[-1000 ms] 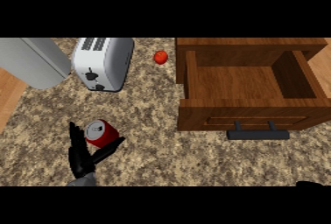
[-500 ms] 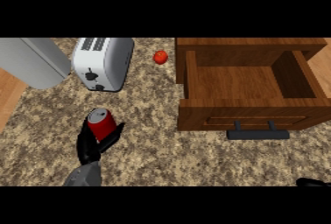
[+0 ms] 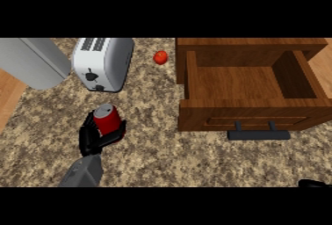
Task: Pick up the can, place it into the drawer and close the drawer
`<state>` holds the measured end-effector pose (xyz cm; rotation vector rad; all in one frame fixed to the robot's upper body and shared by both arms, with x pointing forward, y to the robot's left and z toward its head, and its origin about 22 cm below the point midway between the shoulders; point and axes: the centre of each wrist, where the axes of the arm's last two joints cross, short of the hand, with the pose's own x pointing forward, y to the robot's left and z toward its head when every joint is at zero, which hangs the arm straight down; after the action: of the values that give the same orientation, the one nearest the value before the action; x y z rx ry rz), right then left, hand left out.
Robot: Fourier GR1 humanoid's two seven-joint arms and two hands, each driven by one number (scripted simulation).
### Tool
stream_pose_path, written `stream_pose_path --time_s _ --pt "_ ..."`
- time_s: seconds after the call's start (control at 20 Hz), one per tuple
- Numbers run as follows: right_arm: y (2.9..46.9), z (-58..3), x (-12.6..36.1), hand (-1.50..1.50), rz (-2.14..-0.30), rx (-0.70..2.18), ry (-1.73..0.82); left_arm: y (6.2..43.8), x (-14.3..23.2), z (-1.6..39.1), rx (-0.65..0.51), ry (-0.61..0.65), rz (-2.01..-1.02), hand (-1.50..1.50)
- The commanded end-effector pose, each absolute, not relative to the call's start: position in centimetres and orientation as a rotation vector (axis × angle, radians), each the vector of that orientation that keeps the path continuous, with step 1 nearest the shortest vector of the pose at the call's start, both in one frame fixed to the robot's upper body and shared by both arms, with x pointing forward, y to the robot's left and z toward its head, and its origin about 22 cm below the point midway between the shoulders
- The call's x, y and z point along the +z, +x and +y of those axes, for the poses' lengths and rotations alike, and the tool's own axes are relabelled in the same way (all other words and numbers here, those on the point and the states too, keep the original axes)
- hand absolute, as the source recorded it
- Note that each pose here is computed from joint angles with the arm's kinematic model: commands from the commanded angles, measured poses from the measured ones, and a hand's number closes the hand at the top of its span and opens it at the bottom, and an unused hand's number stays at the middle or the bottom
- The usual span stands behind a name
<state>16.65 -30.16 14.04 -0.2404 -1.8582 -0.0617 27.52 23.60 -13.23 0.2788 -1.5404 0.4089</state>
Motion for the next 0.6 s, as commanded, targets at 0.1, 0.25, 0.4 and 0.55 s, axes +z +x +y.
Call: stream_pose_path --time_s 0.1,0.25,0.4,0.55 --pt "16.9 -29.0 15.0 -1.50 -1.854 -0.052 -0.249 29.7 -11.5 23.5 0.266 0.107 -1.575 1.50" --pt "17.6 -29.1 15.3 -1.50 -1.877 -0.060 -0.224 33.5 -8.7 20.8 0.139 -0.030 -1.602 1.50" --pt "16.8 -30.4 14.3 -1.50 -1.880 -0.039 -0.256 34.4 -8.0 21.6 0.136 -0.078 -1.630 1.50" --pt "18.1 -29.0 15.2 -1.50 -1.877 -0.054 -0.258 35.2 -6.5 21.0 0.082 -0.111 -1.633 1.50"
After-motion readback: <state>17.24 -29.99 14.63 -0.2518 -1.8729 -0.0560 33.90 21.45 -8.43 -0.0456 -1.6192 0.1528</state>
